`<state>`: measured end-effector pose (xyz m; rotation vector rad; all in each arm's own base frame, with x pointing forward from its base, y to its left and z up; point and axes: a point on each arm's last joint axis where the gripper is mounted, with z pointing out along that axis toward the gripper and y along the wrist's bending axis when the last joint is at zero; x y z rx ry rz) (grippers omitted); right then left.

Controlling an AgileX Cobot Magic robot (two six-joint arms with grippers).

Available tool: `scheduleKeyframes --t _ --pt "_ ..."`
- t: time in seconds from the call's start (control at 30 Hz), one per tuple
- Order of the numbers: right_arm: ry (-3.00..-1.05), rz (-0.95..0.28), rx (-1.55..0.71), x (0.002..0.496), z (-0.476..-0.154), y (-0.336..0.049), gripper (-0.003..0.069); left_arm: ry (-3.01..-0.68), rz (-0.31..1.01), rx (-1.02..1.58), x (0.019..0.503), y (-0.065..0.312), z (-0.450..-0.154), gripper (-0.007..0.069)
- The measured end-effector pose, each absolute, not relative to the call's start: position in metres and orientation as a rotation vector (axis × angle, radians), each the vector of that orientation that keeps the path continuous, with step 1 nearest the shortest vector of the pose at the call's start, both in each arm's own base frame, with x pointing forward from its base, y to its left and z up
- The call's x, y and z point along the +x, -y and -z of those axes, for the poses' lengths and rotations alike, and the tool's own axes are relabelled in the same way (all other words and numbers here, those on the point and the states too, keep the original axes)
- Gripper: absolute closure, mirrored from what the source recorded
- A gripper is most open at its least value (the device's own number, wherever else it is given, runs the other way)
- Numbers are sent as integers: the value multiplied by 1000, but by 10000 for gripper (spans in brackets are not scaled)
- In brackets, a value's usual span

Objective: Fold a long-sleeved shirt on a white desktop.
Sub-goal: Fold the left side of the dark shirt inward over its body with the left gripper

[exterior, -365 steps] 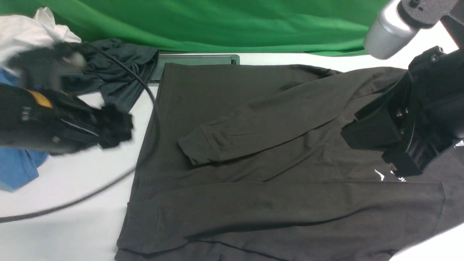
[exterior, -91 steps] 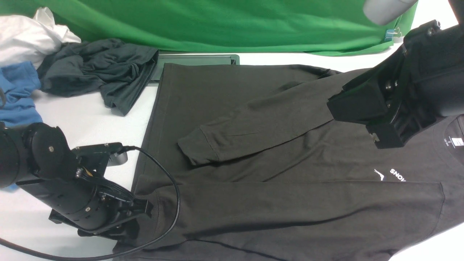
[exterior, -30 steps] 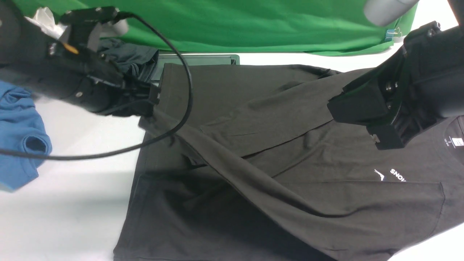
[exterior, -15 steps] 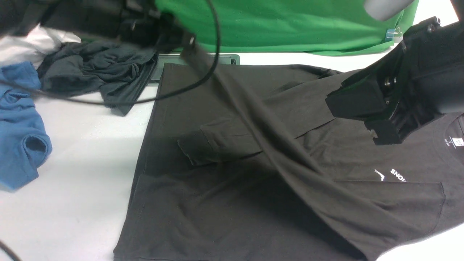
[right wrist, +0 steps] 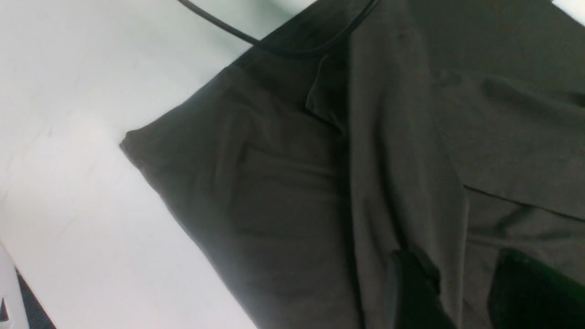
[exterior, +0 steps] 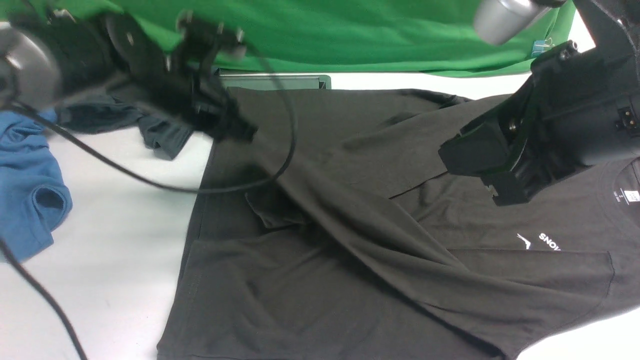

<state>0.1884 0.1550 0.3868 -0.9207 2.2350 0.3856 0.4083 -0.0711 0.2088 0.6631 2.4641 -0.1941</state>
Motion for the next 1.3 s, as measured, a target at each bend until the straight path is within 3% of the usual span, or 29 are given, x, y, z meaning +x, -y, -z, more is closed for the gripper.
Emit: scheduleKeyframes --t 0.13,0.23,0.3,0.5,0.63,0.77,0.9,1.13,1.3 --pt "-2237 -385 -922 188 -387 -155 418 -2544 209 593 411 69 -188 530" --pt "-2239 -385 -921 188 -386 -155 418 -2585 242 519 410 69 -190 417" --pt "-2240 -385 -922 189 -386 -155 418 -2611 263 475 409 68 -191 384" --pt "-2245 -384 -924 189 -386 -155 418 -2747 392 99 407 53 -202 98" --pt "-2245 -384 -924 189 -386 -155 418 -2725 463 -43 411 36 -204 -1" --pt "-2244 -384 -924 189 -386 -155 418 -2704 559 -48 415 34 -199 1" --pt "-2242 -385 -922 189 -386 -155 418 -2683 698 -14 418 42 -190 69" --pt "-2239 -386 -920 189 -386 -155 418 -2735 678 -56 418 40 -177 220" --pt "-2238 -386 -920 189 -386 -155 418 -2767 639 -72 418 37 -173 252"
